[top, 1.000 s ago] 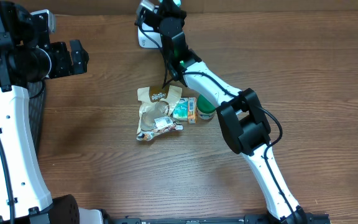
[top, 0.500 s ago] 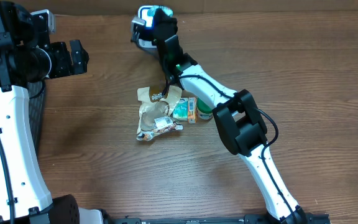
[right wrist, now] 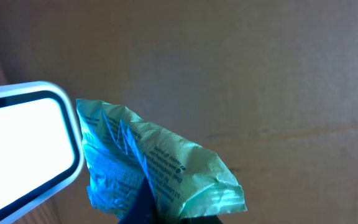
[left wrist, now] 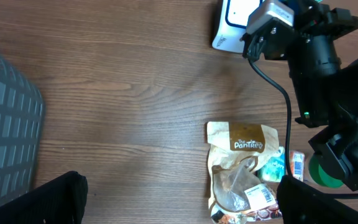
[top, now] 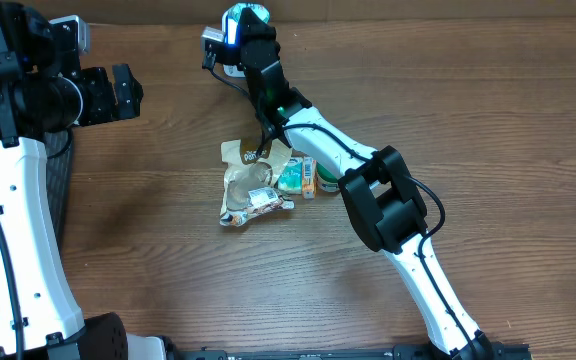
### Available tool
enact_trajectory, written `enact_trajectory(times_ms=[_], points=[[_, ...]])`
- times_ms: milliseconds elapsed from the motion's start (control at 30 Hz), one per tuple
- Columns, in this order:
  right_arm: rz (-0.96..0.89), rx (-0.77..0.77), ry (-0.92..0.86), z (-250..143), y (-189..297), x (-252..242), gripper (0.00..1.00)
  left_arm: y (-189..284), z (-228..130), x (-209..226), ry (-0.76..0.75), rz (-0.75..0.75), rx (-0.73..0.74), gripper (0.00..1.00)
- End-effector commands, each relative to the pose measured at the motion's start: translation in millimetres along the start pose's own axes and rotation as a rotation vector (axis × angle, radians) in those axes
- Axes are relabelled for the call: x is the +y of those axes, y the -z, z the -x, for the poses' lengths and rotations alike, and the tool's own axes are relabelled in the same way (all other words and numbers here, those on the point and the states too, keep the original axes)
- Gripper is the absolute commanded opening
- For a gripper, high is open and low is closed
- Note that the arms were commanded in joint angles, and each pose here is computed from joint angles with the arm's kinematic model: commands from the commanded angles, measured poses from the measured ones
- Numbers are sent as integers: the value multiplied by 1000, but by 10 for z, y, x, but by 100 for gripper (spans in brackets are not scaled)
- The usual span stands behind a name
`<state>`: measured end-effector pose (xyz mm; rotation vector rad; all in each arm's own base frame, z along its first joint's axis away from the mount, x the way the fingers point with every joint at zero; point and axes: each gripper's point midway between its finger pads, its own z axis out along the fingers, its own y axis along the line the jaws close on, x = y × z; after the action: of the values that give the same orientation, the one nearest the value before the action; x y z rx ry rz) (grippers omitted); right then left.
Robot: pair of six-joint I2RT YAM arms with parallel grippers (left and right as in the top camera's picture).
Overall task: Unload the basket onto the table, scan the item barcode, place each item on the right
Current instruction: 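Hold the wipes pack in front of the white scanner, then carry the wipes pack to the right and drop it on the table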
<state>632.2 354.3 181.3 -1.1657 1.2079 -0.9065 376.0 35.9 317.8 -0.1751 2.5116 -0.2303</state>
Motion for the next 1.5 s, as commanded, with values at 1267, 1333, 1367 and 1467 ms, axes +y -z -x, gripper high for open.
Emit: enact_trajectory(times_ms=[1267,1333,1367,1467], points=[[738,713,-1758,-2266,2513,-1717,4,16,19,-3,15,-7,-6,100],[694,822,-1833,-2632,2556,-1528,4,16,19,-3,15,-7,-7,100],[683,850,-1851,-2728,2569,-1466,4,17,19,-3,15,-7,-7,99],[623,974,-1949,-3161,2631,-1113,4,17,19,-3,15,-7,-7,100]])
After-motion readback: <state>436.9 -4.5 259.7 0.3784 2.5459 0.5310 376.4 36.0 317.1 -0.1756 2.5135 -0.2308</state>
